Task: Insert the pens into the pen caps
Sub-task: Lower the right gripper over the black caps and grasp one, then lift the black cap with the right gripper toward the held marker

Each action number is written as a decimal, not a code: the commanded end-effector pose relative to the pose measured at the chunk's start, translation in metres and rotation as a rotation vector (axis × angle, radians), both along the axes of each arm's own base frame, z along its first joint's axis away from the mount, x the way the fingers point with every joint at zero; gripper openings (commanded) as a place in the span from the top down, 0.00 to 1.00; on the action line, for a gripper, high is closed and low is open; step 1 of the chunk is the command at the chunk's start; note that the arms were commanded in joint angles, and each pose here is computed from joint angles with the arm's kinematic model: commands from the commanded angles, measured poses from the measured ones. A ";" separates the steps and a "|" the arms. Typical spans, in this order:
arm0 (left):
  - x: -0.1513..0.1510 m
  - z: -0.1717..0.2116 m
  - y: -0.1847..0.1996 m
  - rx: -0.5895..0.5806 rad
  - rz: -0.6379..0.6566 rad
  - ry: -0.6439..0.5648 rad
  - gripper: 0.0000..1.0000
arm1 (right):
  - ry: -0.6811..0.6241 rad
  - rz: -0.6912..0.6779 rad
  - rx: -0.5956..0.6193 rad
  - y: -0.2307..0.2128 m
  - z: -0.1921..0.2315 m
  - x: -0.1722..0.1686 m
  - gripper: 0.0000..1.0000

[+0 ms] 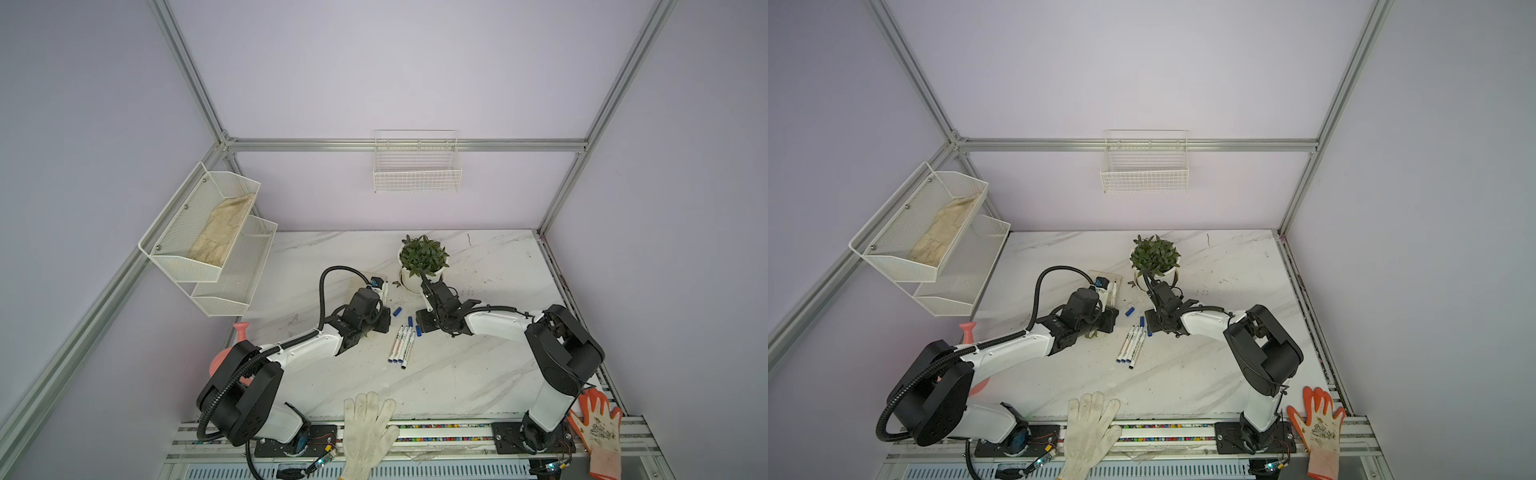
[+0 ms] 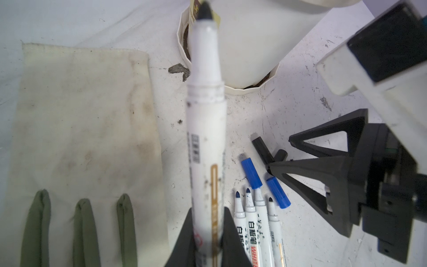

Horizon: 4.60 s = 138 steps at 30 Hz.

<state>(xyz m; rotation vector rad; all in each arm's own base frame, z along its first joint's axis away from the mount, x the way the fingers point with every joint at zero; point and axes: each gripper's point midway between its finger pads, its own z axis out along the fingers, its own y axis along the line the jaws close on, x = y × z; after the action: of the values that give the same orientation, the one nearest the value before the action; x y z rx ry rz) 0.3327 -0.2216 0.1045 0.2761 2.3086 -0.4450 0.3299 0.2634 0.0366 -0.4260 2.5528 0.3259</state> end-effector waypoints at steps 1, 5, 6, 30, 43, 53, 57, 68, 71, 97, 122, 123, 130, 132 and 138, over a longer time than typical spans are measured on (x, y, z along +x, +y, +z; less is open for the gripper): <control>-0.005 -0.005 0.000 -0.001 -0.016 -0.005 1.00 | 0.028 -0.020 -0.051 -0.009 -0.015 -0.007 0.42; -0.004 -0.005 -0.001 -0.003 -0.018 -0.004 1.00 | 0.029 -0.045 -0.083 -0.016 -0.022 -0.007 0.43; -0.004 -0.004 -0.001 -0.003 -0.017 -0.006 1.00 | 0.032 -0.049 -0.089 -0.018 -0.023 -0.007 0.43; -0.003 -0.007 -0.007 -0.016 -0.042 0.003 1.00 | 0.077 -0.121 0.118 -0.037 0.015 -0.010 0.39; -0.002 -0.007 -0.007 -0.021 -0.033 -0.004 1.00 | 0.224 -0.168 0.057 -0.041 -0.005 -0.015 0.42; -0.003 -0.005 -0.005 -0.021 -0.029 -0.014 1.00 | 0.257 -0.209 -0.071 -0.044 -0.022 -0.009 0.47; -0.004 -0.004 -0.004 -0.022 -0.029 -0.015 1.00 | 0.257 -0.231 -0.146 -0.053 -0.024 -0.020 0.48; -0.003 -0.006 -0.006 -0.024 -0.035 -0.012 1.00 | 0.256 -0.262 -0.184 -0.065 -0.028 -0.032 0.52; -0.004 -0.004 -0.006 -0.027 -0.038 -0.014 1.00 | 0.277 -0.254 -0.176 -0.064 -0.034 -0.036 0.61; -0.010 0.000 -0.015 -0.044 -0.103 -0.015 1.00 | 0.366 -0.215 -0.174 -0.067 -0.049 -0.061 0.79; -0.059 0.011 -0.083 -0.117 -0.563 0.034 1.00 | -0.375 0.048 0.608 0.015 0.216 0.018 1.00; -0.059 0.013 -0.084 -0.118 -0.565 0.029 1.00 | -0.367 0.074 0.614 0.019 0.217 0.016 1.00; -0.053 0.033 -0.085 -0.141 -0.551 -0.042 1.00 | -0.311 0.135 0.604 0.029 0.199 0.011 1.00; -0.052 0.038 -0.085 -0.148 -0.546 -0.056 1.00 | -0.302 0.135 0.600 0.029 0.195 0.010 1.00; -0.051 0.044 -0.086 -0.163 -0.540 -0.068 1.00 | -0.249 0.166 0.604 0.033 0.182 0.001 1.00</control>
<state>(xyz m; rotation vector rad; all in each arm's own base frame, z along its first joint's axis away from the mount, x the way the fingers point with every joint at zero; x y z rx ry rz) 0.2684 -0.2952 0.1086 0.8326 2.2218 -0.8450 0.3369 0.2917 0.2216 -0.3655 2.0551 0.9724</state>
